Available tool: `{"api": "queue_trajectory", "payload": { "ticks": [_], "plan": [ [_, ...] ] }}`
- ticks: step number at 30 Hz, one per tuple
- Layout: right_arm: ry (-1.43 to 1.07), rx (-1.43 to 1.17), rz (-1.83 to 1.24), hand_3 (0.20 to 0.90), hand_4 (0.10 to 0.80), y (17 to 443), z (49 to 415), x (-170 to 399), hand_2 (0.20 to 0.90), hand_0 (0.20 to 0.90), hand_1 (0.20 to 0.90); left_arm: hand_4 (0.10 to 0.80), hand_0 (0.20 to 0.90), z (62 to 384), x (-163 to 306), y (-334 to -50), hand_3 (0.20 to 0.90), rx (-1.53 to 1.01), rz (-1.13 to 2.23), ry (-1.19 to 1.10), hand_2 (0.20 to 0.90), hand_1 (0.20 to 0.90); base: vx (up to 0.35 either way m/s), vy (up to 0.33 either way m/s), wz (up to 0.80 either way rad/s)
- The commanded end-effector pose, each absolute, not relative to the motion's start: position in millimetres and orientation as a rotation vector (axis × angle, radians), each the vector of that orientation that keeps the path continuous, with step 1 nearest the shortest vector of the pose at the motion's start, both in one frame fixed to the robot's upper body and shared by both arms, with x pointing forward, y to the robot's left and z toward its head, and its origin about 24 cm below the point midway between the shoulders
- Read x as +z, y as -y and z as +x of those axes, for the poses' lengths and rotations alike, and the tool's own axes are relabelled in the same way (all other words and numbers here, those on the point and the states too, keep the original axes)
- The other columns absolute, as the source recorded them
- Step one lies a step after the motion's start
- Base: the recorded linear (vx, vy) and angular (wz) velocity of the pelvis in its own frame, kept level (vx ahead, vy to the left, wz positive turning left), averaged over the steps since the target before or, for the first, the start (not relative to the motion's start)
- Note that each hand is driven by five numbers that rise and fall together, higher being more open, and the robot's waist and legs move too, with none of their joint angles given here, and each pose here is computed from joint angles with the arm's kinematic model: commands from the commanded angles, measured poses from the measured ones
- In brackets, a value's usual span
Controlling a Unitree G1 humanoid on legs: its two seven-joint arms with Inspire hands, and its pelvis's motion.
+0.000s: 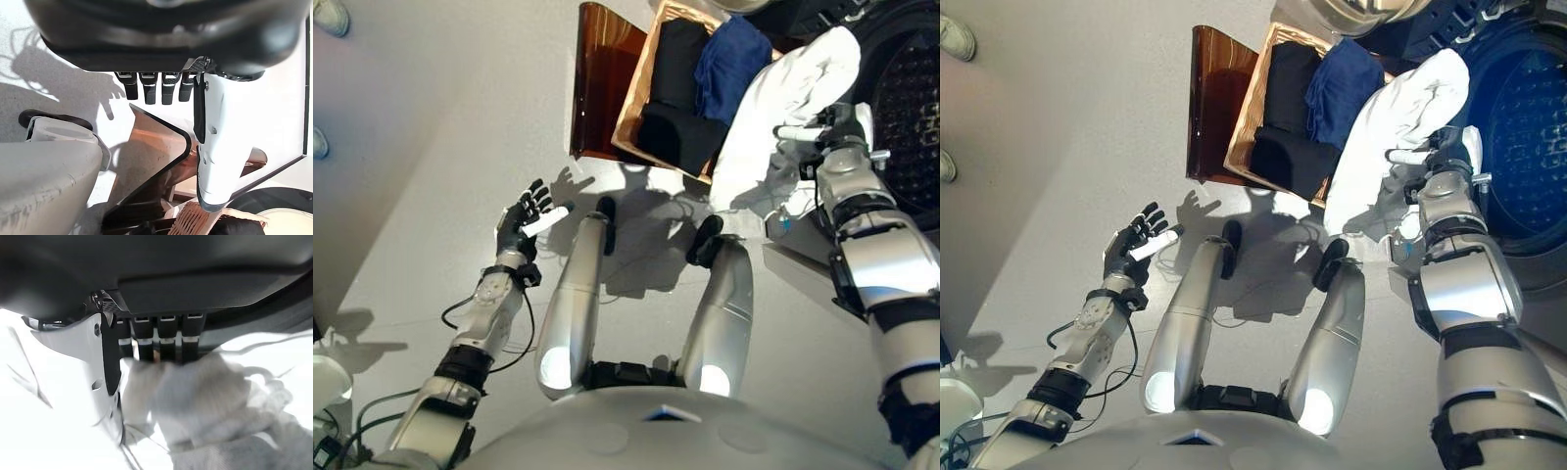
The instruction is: Pick up the clothes and place them into the washing machine
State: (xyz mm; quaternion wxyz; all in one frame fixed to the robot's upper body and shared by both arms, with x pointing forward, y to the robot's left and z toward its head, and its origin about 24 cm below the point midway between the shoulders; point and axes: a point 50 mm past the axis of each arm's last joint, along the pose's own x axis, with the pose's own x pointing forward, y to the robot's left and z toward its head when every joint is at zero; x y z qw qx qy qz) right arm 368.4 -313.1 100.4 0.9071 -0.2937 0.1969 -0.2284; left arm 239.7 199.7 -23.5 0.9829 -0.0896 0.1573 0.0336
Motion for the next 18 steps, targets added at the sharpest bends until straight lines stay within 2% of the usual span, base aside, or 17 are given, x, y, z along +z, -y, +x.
{"api": "queue_trajectory", "payload": {
  "ticks": [1,11,18],
  "plan": [
    [-0.349,-0.444,-0.666,0.2,0.3,312.5,375.7,119.2,0.2,0.2,0.2,0.8,0.9,241.2,1.9,-201.5,0.9,0.023,-0.172,-0.178,0.9,0.9,0.0,0.0,0.0],
    [-0.348,-0.453,-0.663,0.2,0.3,314.7,373.9,117.3,0.2,0.2,0.2,0.8,0.9,242.3,1.6,-201.8,0.9,0.03,-0.174,-0.179,0.9,0.9,0.0,0.0,0.0],
    [-0.247,-0.465,-0.418,0.2,0.3,302.2,373.3,105.7,0.2,0.2,0.2,0.8,0.9,241.2,-7.4,-213.8,0.9,0.105,-0.179,-0.209,0.9,0.9,0.03,-0.004,-0.01]
  ]
}}
